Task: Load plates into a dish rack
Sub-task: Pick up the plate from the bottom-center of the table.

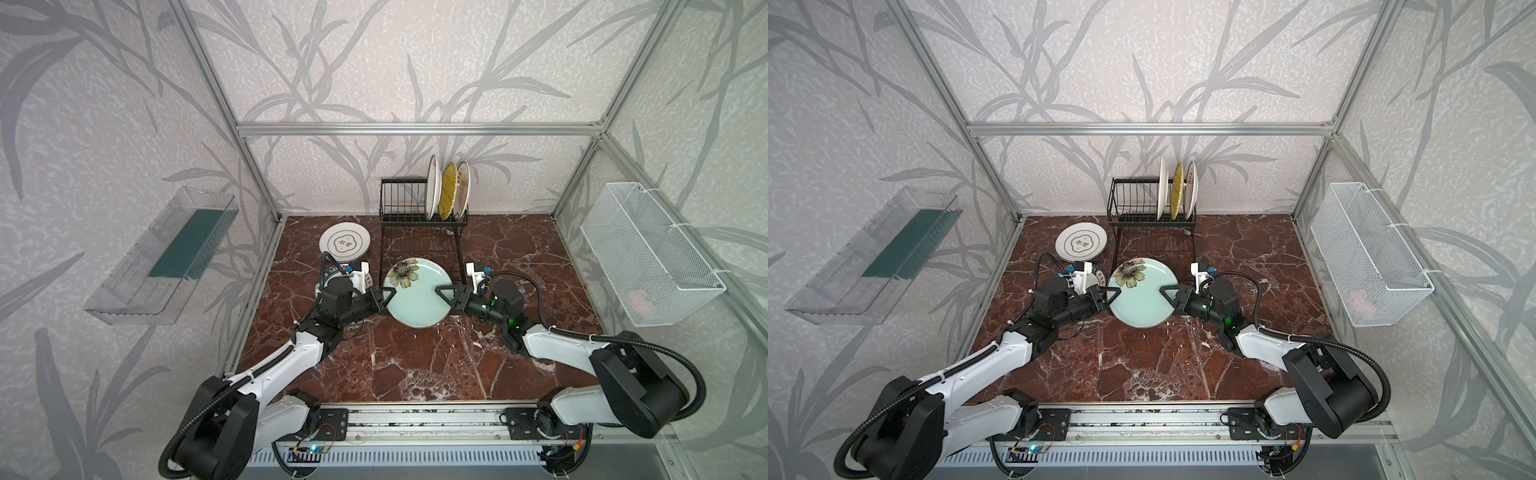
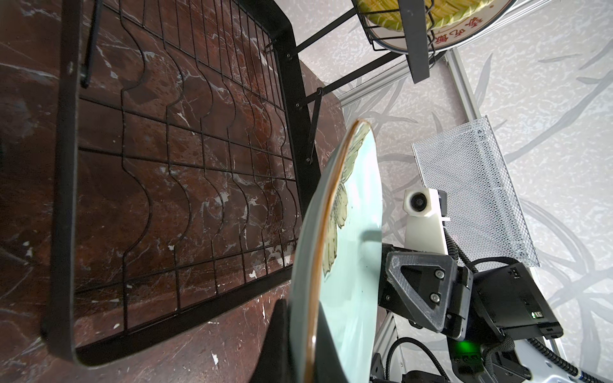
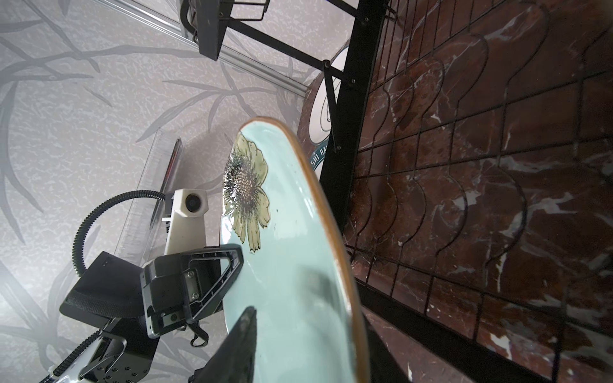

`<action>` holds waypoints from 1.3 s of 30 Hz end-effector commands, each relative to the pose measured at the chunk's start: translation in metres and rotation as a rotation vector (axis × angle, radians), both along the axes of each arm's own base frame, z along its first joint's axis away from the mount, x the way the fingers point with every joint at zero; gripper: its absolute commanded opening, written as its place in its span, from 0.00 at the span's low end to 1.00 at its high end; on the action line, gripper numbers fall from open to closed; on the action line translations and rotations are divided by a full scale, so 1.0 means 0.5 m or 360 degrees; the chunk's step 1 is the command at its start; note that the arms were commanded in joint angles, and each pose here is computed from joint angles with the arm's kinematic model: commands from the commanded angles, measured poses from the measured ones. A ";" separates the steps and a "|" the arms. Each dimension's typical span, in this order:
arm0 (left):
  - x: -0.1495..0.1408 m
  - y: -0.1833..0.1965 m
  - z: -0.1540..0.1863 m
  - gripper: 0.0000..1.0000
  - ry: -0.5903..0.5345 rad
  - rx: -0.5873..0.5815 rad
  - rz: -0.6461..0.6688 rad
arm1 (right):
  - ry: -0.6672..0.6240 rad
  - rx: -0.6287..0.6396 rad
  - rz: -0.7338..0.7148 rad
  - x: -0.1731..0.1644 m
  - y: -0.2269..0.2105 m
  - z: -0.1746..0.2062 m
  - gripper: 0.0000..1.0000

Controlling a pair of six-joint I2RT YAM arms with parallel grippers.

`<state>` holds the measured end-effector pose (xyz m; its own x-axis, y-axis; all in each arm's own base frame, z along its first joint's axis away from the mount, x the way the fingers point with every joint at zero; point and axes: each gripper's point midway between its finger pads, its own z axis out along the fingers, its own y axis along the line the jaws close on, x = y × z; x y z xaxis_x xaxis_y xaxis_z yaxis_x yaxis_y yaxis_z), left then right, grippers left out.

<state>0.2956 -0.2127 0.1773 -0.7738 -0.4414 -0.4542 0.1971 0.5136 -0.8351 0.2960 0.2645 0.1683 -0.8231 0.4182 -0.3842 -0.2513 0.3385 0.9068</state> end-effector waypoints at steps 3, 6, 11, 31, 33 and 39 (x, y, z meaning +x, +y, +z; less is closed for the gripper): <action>0.005 -0.012 0.088 0.00 -0.0222 -0.0143 -0.0025 | -0.0156 0.0155 0.0139 -0.014 0.040 0.074 0.45; 0.004 -0.014 0.096 0.00 -0.0242 -0.0165 -0.0032 | -0.0154 0.0187 0.0149 -0.011 0.045 0.079 0.45; 0.003 -0.015 0.100 0.00 -0.0254 -0.0176 -0.0041 | -0.0155 0.0201 0.0175 -0.013 0.059 0.080 0.45; 0.004 -0.019 0.079 0.00 -0.0228 -0.0173 -0.0051 | -0.0190 0.0361 0.0220 -0.011 0.074 0.116 0.18; 0.004 -0.019 0.079 0.00 -0.0226 -0.0171 -0.0051 | -0.0188 0.0365 0.0219 -0.009 0.075 0.115 0.14; 0.004 -0.017 0.075 0.00 -0.0226 -0.0160 -0.0049 | -0.0187 0.0357 0.0209 -0.008 0.074 0.113 0.00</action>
